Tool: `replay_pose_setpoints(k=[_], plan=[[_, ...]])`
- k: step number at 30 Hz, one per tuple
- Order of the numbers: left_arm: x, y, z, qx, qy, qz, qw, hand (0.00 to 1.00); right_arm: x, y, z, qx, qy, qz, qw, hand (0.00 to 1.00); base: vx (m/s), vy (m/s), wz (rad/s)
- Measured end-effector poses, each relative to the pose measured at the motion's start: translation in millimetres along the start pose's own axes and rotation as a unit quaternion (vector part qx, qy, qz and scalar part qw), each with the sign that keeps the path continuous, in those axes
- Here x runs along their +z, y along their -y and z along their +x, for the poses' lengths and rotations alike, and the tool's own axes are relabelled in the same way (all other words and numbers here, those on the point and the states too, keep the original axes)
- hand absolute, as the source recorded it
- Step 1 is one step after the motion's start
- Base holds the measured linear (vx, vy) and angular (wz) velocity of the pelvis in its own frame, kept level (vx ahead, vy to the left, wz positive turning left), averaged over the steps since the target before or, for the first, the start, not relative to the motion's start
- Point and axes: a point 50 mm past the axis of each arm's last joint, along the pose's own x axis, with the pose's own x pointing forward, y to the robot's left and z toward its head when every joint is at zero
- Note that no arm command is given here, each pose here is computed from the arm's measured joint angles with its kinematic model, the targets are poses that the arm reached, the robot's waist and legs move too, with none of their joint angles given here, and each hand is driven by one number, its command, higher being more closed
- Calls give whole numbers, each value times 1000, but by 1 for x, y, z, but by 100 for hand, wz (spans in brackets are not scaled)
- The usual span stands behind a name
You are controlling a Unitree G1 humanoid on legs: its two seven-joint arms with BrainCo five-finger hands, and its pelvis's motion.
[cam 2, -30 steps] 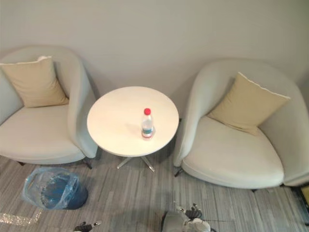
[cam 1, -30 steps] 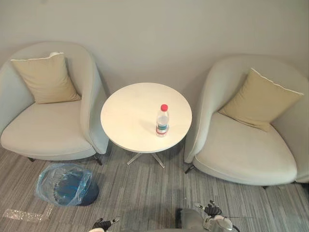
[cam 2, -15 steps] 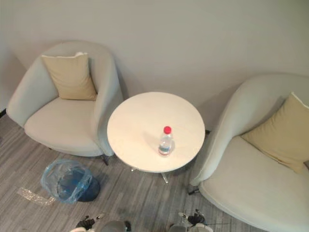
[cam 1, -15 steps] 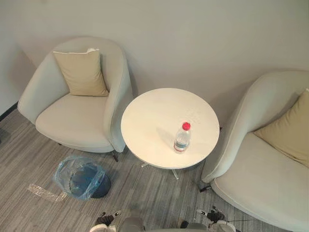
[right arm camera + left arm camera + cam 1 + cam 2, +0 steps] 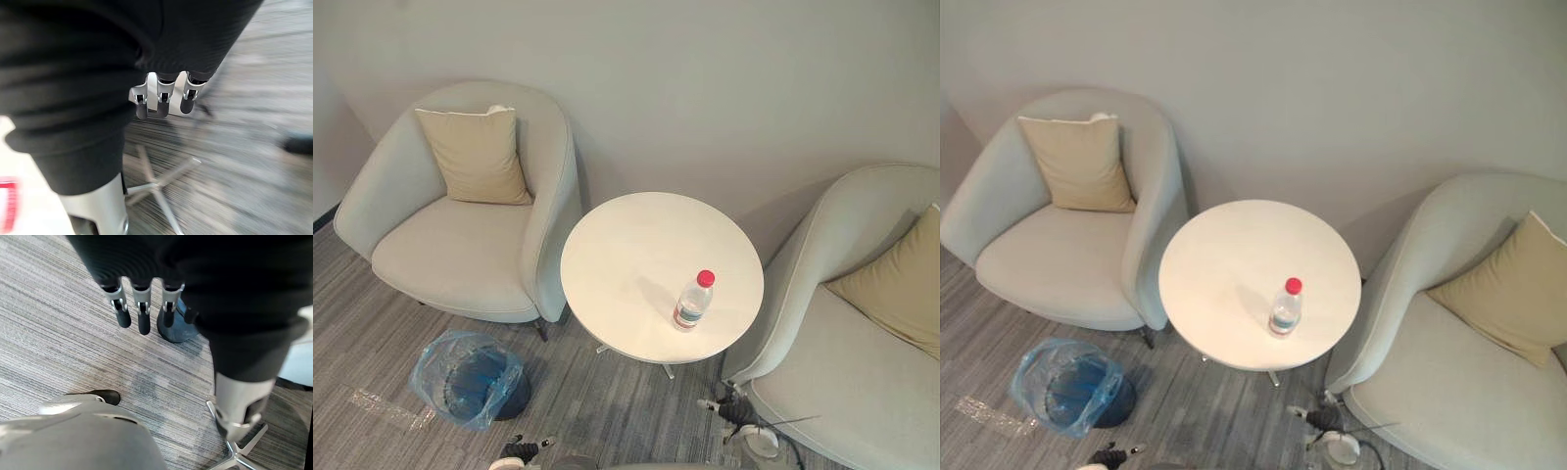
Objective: Gather rubbish on tea table into small bin, then transfer packed bag to large trash can.
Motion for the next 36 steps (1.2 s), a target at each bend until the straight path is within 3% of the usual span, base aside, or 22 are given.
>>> replay_pose_setpoints(k=[9,16,36], plan=[[-6,-1,0,-9,-8,58,998,0,44,13,0,-18,112,-89,990,0,-48,-14,0],[-13,-1,-2,-9,-13,62,998,0,78,21,3,-45,179,-133,974,0,-58,-21,9],[12,8,-1,-10,38,53,998,0,167,5,21,-54,300,-141,942,0,1,8,5]])
